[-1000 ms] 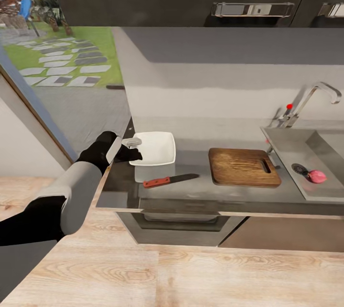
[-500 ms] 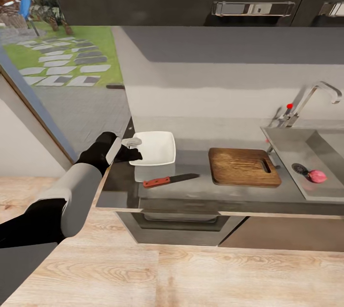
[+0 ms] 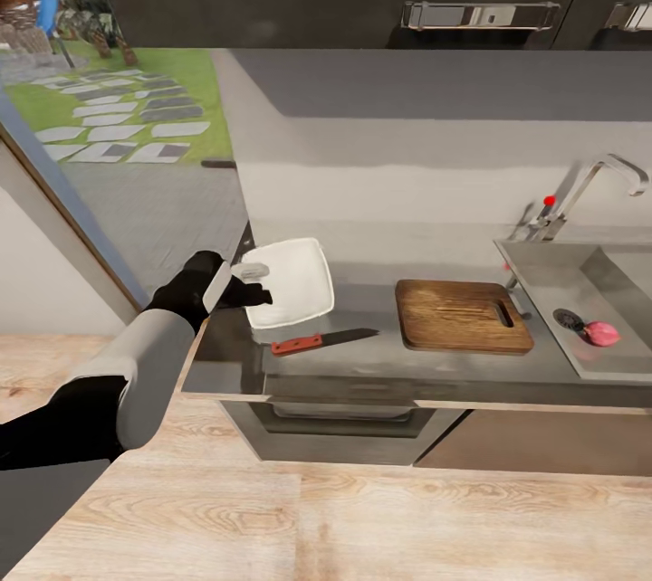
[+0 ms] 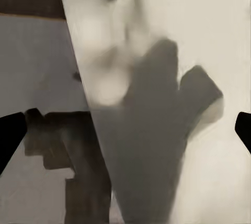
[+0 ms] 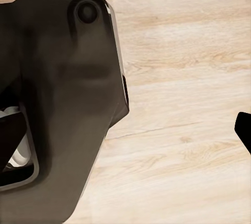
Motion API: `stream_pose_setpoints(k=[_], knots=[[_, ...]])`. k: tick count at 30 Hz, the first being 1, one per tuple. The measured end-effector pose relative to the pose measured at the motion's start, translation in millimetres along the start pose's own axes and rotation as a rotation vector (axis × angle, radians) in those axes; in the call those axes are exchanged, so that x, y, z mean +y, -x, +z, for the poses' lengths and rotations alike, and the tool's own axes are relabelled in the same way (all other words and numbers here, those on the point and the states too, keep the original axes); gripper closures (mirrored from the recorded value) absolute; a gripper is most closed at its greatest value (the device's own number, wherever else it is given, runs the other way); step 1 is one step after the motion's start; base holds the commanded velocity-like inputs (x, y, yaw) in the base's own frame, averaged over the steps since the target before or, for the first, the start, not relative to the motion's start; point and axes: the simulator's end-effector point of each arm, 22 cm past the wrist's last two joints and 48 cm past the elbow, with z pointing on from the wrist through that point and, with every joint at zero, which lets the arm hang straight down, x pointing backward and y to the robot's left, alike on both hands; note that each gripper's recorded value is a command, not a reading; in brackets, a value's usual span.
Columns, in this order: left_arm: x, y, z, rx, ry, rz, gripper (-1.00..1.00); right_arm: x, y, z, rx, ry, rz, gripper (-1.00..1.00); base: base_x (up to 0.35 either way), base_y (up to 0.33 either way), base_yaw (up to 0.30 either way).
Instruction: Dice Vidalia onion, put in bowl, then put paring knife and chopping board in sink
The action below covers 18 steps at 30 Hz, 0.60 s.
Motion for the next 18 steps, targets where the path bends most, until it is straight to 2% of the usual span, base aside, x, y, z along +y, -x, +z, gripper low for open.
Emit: stream_pose_setpoints(k=[18], knots=[[-1.0, 1.3, -3.0, 0.005, -0.006, -0.008, -1.00, 0.3, -0.9, -0.4, 0.002, 0.001, 0.000, -1.00, 0.000, 0.000, 0.000]])
